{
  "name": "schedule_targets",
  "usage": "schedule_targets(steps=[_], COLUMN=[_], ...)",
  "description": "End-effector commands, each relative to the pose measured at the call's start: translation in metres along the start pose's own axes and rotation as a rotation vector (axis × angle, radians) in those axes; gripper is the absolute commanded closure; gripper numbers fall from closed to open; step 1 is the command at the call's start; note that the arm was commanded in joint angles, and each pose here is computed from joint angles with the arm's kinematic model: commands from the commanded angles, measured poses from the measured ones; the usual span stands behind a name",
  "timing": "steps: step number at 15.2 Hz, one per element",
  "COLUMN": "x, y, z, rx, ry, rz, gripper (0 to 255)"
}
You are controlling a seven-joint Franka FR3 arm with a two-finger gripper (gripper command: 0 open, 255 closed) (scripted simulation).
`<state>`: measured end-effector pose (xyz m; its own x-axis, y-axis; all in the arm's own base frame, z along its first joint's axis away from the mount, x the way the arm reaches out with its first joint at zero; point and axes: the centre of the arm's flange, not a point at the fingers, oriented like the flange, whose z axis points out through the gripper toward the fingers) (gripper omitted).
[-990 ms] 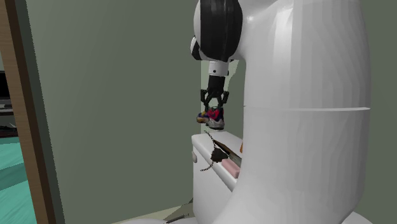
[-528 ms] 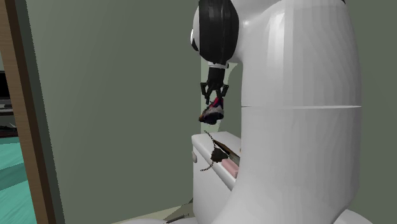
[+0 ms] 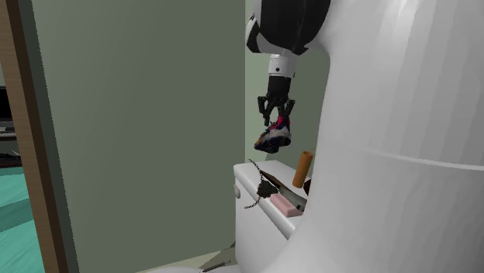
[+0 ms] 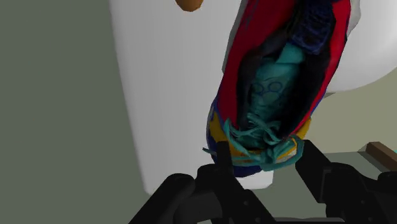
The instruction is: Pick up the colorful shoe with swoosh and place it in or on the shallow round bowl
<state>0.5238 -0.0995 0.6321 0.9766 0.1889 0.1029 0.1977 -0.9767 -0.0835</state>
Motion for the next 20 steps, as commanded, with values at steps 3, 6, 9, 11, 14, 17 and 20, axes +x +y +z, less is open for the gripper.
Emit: schedule_targets(steps=[3,6,9,11,14,17,20], x=[-0.05,-0.088,-0.125,-0.15,-0.188,-0.226,-0.264], y=[0.013,0.022,0.032,0.038,0.048,0.058,0.067], z=[-0.009,-0.016,-0.023,-0.028,-0.035,-0.042,-0.05], rx=[0.0,0.0,0.0,0.0,0.0,0.0,0.0], ry=[0.001,0.001,0.001,0.001,0.001,0.001,0.001], rz=[-0.001,-0.001,-0.001,-0.001,-0.001,-0.001,-0.001], gripper=[255,255,255,255,255,255,255])
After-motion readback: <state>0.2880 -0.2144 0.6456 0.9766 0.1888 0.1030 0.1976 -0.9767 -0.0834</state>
